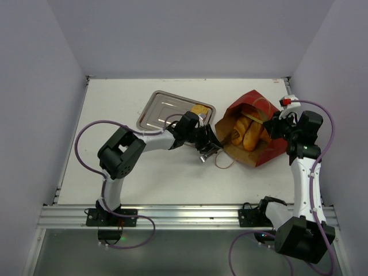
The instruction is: Take the fake bread out of the paper bag
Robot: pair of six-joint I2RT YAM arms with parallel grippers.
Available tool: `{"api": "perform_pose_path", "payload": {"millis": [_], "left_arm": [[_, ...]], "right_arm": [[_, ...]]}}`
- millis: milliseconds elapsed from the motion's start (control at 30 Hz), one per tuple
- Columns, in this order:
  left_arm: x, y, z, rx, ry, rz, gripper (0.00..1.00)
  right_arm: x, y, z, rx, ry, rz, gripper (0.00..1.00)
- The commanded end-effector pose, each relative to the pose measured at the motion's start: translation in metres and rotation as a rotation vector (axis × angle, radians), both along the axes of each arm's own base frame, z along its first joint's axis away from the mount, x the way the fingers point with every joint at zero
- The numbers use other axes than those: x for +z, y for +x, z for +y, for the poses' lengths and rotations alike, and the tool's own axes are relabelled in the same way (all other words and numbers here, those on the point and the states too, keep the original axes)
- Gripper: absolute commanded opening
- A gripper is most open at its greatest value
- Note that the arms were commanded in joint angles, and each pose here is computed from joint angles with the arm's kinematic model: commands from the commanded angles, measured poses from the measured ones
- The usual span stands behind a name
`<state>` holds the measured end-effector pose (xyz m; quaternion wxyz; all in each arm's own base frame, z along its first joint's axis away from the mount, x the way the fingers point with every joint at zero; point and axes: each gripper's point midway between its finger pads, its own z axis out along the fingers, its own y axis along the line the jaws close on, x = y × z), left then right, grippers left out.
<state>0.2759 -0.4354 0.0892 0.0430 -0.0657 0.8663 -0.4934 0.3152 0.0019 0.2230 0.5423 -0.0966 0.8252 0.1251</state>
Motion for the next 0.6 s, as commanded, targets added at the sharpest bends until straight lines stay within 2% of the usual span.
{"api": "perform_pose_path", "payload": {"millis": [0, 267, 367, 567], "left_arm": [[0.026, 0.013, -0.014, -0.026, -0.092, -0.036, 0.49], [0.016, 0.016, -0.02, -0.041, -0.091, -0.029, 0.45], [0.018, 0.017, -0.021, -0.048, -0.094, -0.051, 0.39], [0.03, 0.016, -0.017, -0.076, -0.094, -0.129, 0.14]], "right_arm": [[0.008, -0.003, 0.007, 0.037, 0.005, -0.037, 0.0], [0.008, -0.003, 0.007, 0.039, 0.006, -0.036, 0.0], [0.008, -0.003, 0.007, 0.036, 0.004, -0.035, 0.0], [0.008, -0.004, 0.007, 0.036, 0.004, -0.037, 0.0]]}}
